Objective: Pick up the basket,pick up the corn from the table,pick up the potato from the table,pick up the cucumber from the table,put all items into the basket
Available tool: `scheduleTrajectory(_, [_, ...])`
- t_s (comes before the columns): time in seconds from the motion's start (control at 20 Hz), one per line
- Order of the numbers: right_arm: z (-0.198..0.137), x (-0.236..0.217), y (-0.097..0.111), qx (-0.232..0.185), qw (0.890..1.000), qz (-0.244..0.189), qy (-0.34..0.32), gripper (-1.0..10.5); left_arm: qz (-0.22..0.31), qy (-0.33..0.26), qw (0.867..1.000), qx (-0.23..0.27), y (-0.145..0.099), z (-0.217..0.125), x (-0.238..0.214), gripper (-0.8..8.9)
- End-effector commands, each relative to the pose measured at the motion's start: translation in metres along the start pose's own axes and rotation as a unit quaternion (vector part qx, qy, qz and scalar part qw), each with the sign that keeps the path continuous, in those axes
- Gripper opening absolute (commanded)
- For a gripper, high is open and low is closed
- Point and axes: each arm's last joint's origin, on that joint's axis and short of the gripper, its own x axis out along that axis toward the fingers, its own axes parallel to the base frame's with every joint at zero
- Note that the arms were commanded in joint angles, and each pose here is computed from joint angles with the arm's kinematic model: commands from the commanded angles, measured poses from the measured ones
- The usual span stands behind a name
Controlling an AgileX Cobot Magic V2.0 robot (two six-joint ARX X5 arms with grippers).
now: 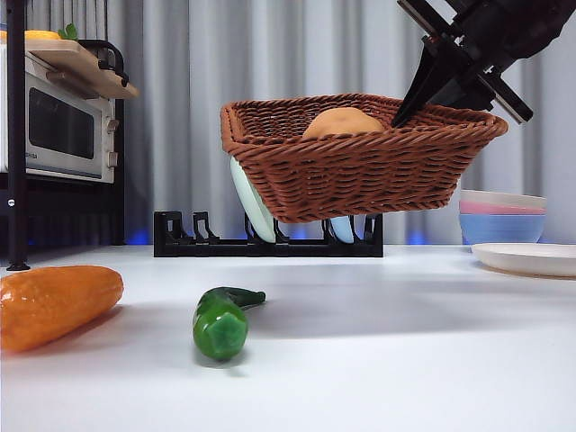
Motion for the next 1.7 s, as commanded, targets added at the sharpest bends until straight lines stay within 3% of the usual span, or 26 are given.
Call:
scheduleTrajectory(0.05, [0.003,-0.001,0.002,0.001,1.000,0.008,-0.009,-0.2,0.010,0.027,0.999,-0.023,-0.002,-0.014,0.024,4.98])
scheduleTrajectory(0.25, [0.003,-0.001,0.002,0.000,1.000,0.008,-0.009,-0.2,0.008,0.056,0.997,-0.061,0.004,-0.035,0.078,4.96])
scheduleTrajectory(0.5, [0.003,-0.001,0.002,0.000,1.000,0.008,-0.009,-0.2,-0.009,0.084,0.989,-0.123,0.033,-0.053,0.128,4.66])
scheduleTrajectory(0.7, [0.003,-0.001,0.002,0.001,1.000,0.007,-0.009,-0.2,-0.029,0.091,0.986,-0.139,0.048,-0.051,0.155,4.66])
scheduleTrajectory(1.0, [0.003,-0.001,0.002,0.002,1.000,0.007,-0.009,-0.2,-0.035,0.123,0.982,-0.141,0.049,-0.050,0.188,4.60])
scheduleTrajectory(1.05, [0.003,-0.001,0.002,0.002,1.000,0.007,-0.009,-0.2,-0.034,0.129,0.982,-0.137,0.048,-0.051,0.192,3.82])
scheduleTrajectory(1.15, [0.003,-0.001,0.002,0.002,1.000,0.007,-0.009,-0.2,-0.035,0.120,0.985,-0.122,0.048,-0.049,0.193,0.22])
scheduleTrajectory(1.45, [0.003,-0.001,0.002,0.002,1.000,0.004,-0.010,-0.2,-0.047,0.096,0.988,-0.112,0.049,-0.047,0.175,-0.08])
scheduleTrajectory(1.6, [0.003,-0.001,0.002,0.002,1.000,0.004,-0.010,-0.2,-0.095,0.039,0.988,-0.115,0.049,-0.045,0.129,-0.08])
scheduleTrajectory(1.7, [0.003,-0.001,0.002,0.002,1.000,0.004,-0.010,-0.2,-0.135,-0.035,0.984,-0.113,0.050,-0.036,0.086,-0.08])
